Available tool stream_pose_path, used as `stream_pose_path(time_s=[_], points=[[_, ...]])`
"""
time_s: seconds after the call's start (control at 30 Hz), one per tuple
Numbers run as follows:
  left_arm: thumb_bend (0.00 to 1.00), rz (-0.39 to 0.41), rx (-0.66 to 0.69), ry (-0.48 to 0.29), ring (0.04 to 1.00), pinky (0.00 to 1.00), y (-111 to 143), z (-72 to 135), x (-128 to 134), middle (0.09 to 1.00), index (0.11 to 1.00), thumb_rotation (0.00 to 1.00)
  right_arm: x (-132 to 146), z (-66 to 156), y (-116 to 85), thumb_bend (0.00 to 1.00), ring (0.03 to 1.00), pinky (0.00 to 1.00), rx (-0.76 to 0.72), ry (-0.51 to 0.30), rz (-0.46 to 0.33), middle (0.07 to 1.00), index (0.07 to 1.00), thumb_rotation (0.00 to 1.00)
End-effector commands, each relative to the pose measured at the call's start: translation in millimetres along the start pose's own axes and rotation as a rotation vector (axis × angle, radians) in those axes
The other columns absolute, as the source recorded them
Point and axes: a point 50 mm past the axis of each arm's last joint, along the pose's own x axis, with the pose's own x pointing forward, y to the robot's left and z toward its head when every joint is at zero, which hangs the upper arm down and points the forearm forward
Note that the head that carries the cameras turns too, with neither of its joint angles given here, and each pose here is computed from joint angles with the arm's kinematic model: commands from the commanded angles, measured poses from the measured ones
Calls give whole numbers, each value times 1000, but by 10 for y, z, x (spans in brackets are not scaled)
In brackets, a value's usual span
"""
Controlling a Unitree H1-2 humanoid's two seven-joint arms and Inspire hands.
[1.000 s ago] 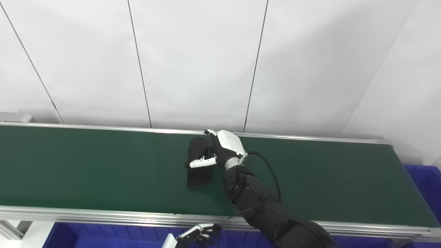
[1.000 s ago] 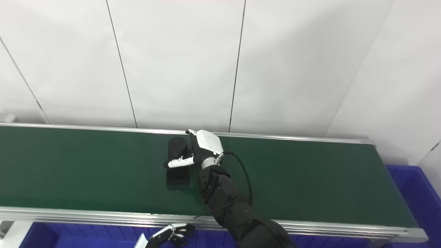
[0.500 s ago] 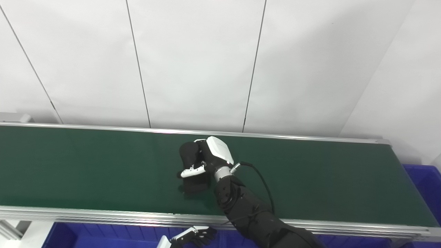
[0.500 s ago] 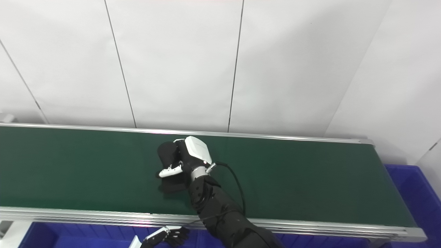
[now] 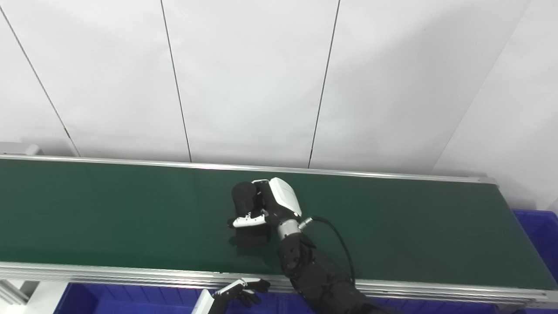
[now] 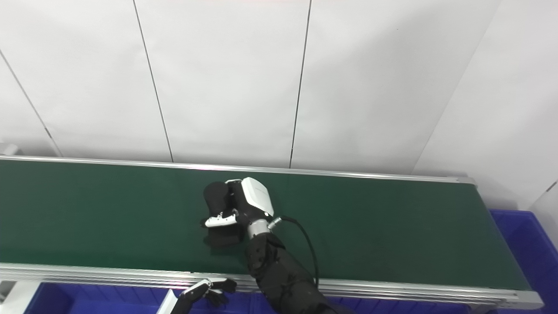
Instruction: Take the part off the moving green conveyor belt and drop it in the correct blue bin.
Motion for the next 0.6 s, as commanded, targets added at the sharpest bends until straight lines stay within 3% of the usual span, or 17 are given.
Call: stream_pose_path(time_s=[0.0, 0.17, 0.3, 0.57], points=[[774, 23, -10, -45, 578, 482, 105, 28, 86, 672, 699, 431, 33, 147, -95, 495, 472, 388, 49, -63, -61, 549, 487, 0], [778, 40, -11, -49, 569, 464, 129, 36, 109, 667, 695, 427, -192, 143, -320, 491, 449, 351, 161, -113, -157, 555, 503, 0], [775, 52, -43, -40, 585, 469, 161, 76, 145, 665, 690, 411, -607, 132, -652, 488, 448, 326, 224, -136, -240, 560, 504, 0], [780, 40, -102, -9, 606, 492, 237, 112, 219, 668, 698, 407, -1450, 2, -1151, 486, 445, 317, 243, -111, -268, 564, 492, 0]])
